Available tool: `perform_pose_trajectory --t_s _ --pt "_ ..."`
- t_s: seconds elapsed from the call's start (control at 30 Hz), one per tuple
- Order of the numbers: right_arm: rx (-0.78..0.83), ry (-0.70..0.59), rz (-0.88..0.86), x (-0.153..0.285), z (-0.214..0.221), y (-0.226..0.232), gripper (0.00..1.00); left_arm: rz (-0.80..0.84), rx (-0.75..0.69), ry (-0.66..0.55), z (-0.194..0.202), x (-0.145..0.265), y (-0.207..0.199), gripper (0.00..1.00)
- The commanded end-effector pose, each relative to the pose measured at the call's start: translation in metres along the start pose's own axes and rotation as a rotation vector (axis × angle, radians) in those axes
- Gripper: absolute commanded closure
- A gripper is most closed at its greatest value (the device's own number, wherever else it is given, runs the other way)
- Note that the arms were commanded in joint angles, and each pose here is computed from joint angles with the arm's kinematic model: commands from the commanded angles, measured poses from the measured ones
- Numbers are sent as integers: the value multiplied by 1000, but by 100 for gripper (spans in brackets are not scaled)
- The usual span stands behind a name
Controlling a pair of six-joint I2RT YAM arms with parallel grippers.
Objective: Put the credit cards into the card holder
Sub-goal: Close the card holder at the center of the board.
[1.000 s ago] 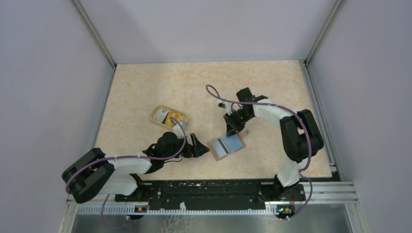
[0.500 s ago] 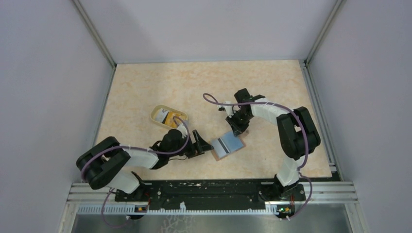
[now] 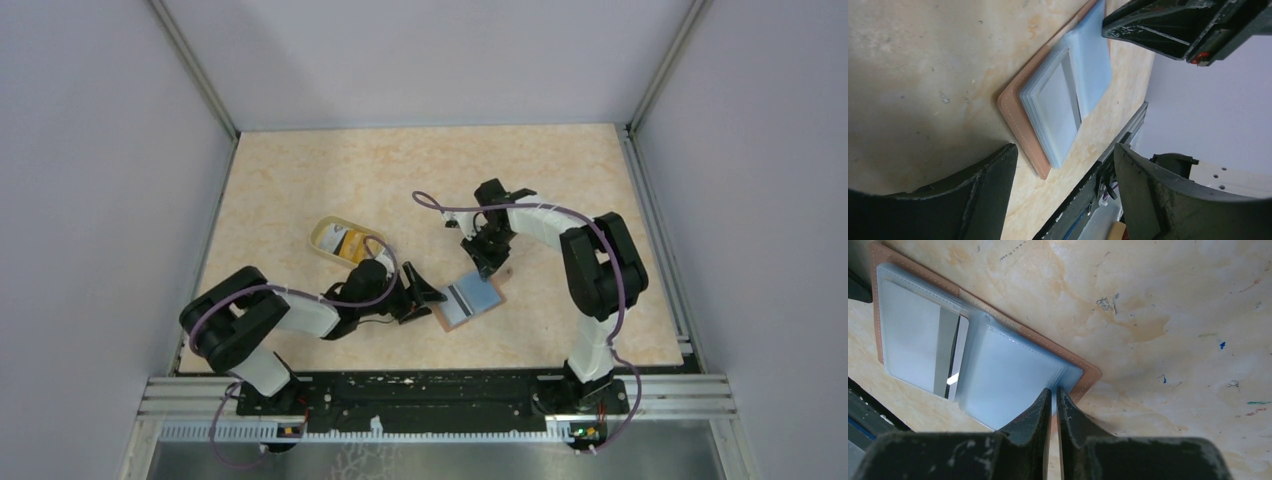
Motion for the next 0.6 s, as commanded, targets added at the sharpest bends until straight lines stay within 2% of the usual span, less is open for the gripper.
perform_pose_trajectory --t_s 0.0,0.33,0.57 --pt "-11 143 -2 -26 29 -2 91 67 -45 10 7 -2 14 21" --pt "-9 123 -35 -23 25 4 91 470 -134 -34 7 21 -34 27" --pt "-6 108 -42 -20 23 5 91 559 -104 20 10 14 -48 32"
Point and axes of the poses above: each gripper's point midway between its finger pads, its own x axis back along the fingers, its own y axis along the line the jaws close on, z = x × y, the point moved 4 cm from there along x, back along the fingers, and after that the axes turned 5 degrees about x, right-handed, at the moved point
